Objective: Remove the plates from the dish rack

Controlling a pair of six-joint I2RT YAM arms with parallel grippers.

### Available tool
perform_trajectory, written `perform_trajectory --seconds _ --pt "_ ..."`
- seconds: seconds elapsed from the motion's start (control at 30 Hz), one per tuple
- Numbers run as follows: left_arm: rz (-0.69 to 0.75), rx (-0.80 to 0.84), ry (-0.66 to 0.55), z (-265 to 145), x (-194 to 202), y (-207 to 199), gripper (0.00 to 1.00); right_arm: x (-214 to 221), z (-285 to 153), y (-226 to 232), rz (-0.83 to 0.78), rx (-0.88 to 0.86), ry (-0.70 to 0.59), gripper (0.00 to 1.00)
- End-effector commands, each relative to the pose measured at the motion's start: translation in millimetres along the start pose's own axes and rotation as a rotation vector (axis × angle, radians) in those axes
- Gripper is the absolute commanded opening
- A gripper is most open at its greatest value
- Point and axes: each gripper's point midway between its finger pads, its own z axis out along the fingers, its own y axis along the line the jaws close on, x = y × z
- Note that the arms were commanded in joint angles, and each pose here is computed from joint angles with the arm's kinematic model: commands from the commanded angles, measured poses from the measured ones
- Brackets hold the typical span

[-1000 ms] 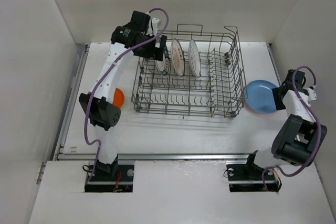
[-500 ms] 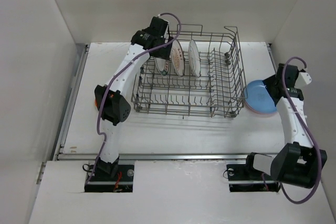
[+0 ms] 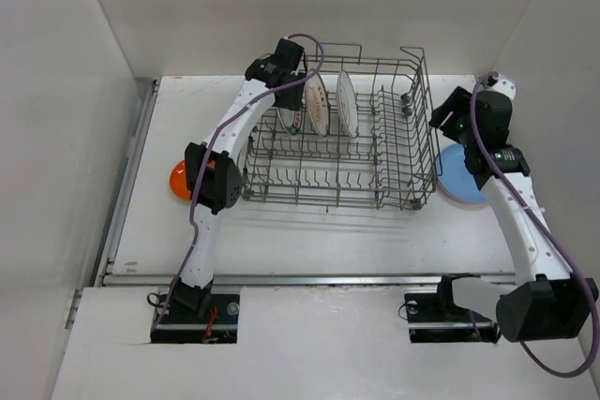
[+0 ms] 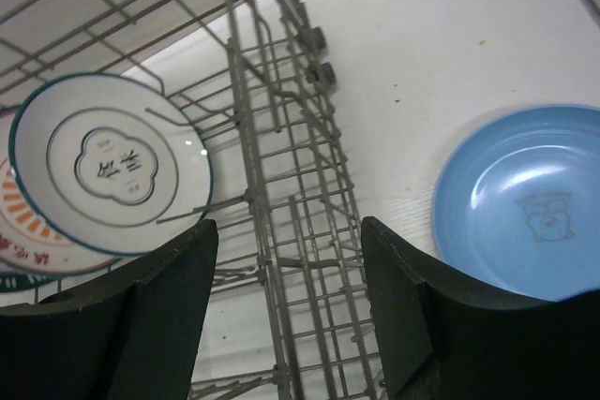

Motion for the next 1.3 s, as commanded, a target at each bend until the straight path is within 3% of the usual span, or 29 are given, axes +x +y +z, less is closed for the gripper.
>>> perform_trajectory --seconds 0.0,0.17,0.2,0.27,0.33,0.43,0.63,0.77,1.17,1.23,1.27 --pt "-0.062 0.023 -0.006 0.0 -6.7 7.1 0.62 -13.6 -0.3 28.0 -0.089 -0.09 -0.033 0.68" --pt "-0.075 0.042 -0.012 5.9 -8.1 1.4 0.34 1.2 14.9 20.1 -0.11 -0.019 0.006 0.68" --pt "-0.084 0.042 -0.012 5.9 -8.1 1.0 0.2 3.1 18.8 16.2 -0.112 0.003 0.008 0.68" --pt "-0.1 0.046 -0.03 -3.0 -13.8 2.5 0.07 11.5 27.2 7.8 -0.116 0.051 0.037 0.68" --pt "-0.118 0.052 -0.064 -19.1 -23.5 5.5 0.0 16.4 32.1 6.4 -0.122 0.062 0.058 0.68" --pt "-0.144 0.063 -0.125 -46.6 -40.3 11.1 0.0 19.2 41.0 11.5 -0.115 0.052 0.079 0.68" --pt "-0.215 0.035 -0.296 -108.0 -80.5 34.2 0.0 18.5 62.5 18.2 -0.121 0.062 0.102 0.53" --pt "-0.233 0.024 -0.373 -141.5 -95.5 46.8 0.0 13.6 63.6 20.4 -0.14 0.06 0.1 0.52" --pt "-0.293 0.054 -0.41 -195.8 -96.8 75.5 0.0 1.2 68.2 23.6 -0.181 0.053 0.059 0.52" --pt "-0.312 0.045 -0.415 -201.1 -96.5 90.9 0.0 -7.1 70.0 25.3 -0.215 0.054 0.043 0.42" --pt "-0.317 0.032 -0.4 -199.0 -92.8 97.4 0.0 -3.8 73.1 23.7 -0.228 0.058 0.052 0.42"
